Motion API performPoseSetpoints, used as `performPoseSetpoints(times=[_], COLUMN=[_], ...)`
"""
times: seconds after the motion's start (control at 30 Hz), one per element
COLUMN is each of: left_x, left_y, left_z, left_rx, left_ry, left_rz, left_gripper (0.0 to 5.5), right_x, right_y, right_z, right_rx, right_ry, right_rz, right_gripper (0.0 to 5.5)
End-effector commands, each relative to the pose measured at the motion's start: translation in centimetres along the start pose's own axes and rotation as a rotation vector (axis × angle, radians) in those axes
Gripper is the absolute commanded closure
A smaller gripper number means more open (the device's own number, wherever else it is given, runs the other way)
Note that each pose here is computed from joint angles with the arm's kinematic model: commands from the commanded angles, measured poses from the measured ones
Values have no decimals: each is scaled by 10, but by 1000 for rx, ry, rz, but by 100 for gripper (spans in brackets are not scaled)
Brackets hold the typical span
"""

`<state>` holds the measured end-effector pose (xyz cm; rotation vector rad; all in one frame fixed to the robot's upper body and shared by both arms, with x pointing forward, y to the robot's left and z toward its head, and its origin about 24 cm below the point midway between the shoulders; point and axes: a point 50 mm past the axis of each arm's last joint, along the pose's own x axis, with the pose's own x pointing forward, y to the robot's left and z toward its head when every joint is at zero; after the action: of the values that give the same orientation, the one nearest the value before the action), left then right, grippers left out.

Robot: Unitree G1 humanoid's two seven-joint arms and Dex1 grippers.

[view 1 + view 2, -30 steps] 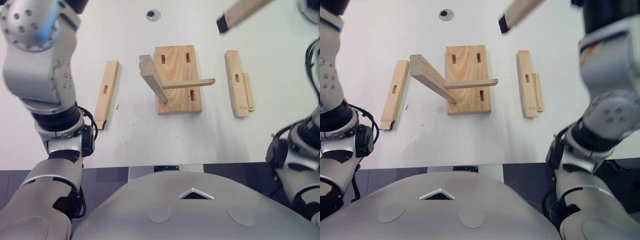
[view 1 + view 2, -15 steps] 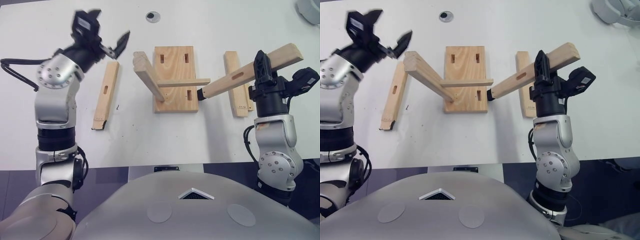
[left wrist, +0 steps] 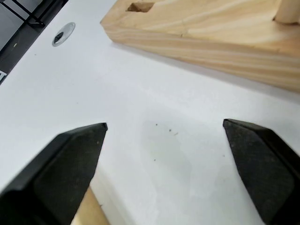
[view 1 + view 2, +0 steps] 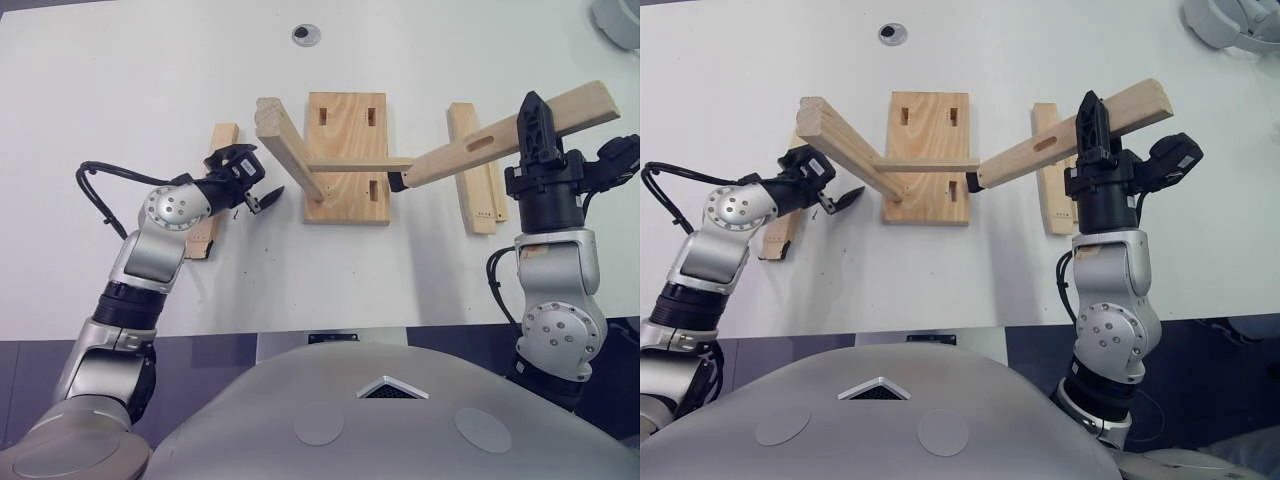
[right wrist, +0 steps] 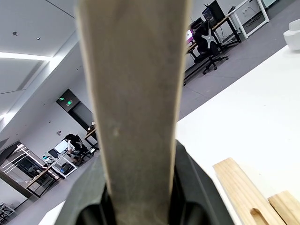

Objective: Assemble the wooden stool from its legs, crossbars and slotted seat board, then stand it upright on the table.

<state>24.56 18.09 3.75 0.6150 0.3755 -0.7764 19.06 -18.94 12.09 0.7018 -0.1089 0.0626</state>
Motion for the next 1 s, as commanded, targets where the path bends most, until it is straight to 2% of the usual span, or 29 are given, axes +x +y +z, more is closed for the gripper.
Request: performPoseSetpoints(times=[0.03, 0.43, 0.77, 1.0], left_x=[12, 22, 27, 30], left_y=[-13, -29, -35, -36], left_z=[3, 23, 34, 35], left_rx=[-7, -31, -42, -34], left_ry=[8, -64, -99, -98], left_rz=[-32, -74, -79, -66], left_gripper=[93, 93, 93, 93], right_x=[1, 4, 6, 11], right_y=[-3, -9, -10, -5], right_z=[-7, -14, -21, -18], right_rx=[14, -46, -238, -170], right_ry=[53, 134, 223, 213], right_rz=[-16, -55, -31, -9], right_gripper=[448, 448, 448, 448])
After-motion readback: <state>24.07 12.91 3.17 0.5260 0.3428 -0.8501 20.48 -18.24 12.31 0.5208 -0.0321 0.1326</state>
